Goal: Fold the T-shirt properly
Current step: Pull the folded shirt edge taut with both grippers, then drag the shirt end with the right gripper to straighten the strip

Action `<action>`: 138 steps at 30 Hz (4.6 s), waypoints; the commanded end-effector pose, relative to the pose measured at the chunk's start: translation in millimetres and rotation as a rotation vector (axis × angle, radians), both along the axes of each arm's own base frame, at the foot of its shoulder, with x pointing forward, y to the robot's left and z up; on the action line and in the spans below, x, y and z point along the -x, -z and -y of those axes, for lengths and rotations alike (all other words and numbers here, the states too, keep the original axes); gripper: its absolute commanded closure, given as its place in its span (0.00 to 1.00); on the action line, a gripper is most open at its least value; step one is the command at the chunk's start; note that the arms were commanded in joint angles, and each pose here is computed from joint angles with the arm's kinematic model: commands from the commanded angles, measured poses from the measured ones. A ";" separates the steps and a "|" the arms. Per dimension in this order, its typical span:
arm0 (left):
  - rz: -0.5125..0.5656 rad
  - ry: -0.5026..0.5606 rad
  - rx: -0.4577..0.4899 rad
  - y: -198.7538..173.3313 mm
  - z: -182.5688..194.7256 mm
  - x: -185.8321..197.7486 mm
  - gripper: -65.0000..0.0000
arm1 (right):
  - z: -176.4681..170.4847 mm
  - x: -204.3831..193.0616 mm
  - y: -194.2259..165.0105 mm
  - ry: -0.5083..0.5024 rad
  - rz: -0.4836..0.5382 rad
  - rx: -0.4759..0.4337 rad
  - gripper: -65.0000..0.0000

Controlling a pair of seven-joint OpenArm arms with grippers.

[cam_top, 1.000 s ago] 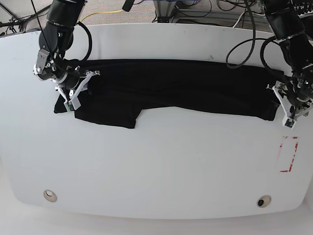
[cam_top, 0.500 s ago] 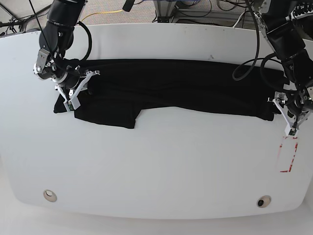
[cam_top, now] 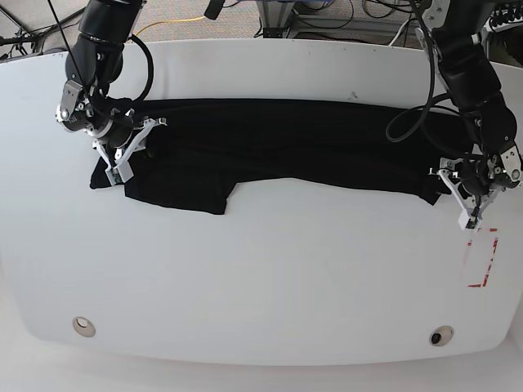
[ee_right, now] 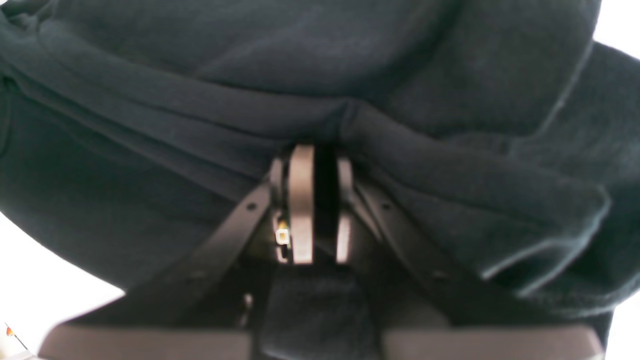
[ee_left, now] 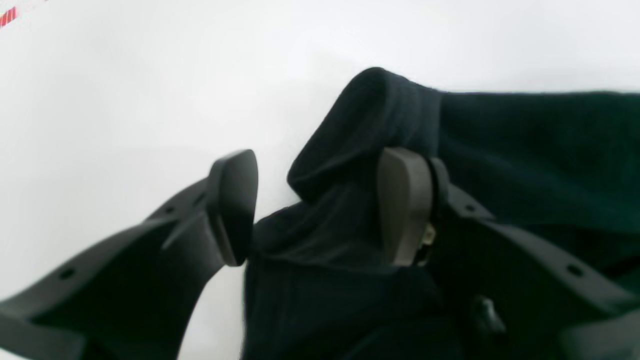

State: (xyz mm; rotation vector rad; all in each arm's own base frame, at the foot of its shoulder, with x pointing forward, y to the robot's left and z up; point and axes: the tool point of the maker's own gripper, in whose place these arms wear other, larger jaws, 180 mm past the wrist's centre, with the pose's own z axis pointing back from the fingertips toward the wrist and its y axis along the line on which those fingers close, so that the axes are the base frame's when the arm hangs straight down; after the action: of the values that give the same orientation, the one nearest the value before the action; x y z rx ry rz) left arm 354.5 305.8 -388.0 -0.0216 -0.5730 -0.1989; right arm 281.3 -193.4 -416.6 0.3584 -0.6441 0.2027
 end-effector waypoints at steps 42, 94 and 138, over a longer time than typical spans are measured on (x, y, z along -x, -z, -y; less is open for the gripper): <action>0.162 0.043 -0.033 -64.4 -8.7 -25.5 1.00 | 4.3 -0.3 -3.9 -0.001 -0.007 0.021 0.91; 0.084 -0.016 -0.113 -84.1 -50.7 51.9 0.40 | -7.2 0.0 -2.3 -0.002 -0.006 -0.006 0.91; -0.147 -0.017 -0.024 31.5 -15.4 79.3 0.40 | 34.6 -101.2 -36.4 0.054 -0.124 -0.163 0.16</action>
State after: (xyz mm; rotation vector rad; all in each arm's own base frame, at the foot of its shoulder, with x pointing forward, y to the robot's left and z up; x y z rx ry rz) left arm 283.9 318.2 -414.3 -0.0236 -0.4795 -0.1794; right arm 371.1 -225.9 -391.0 0.4962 -0.5082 0.0757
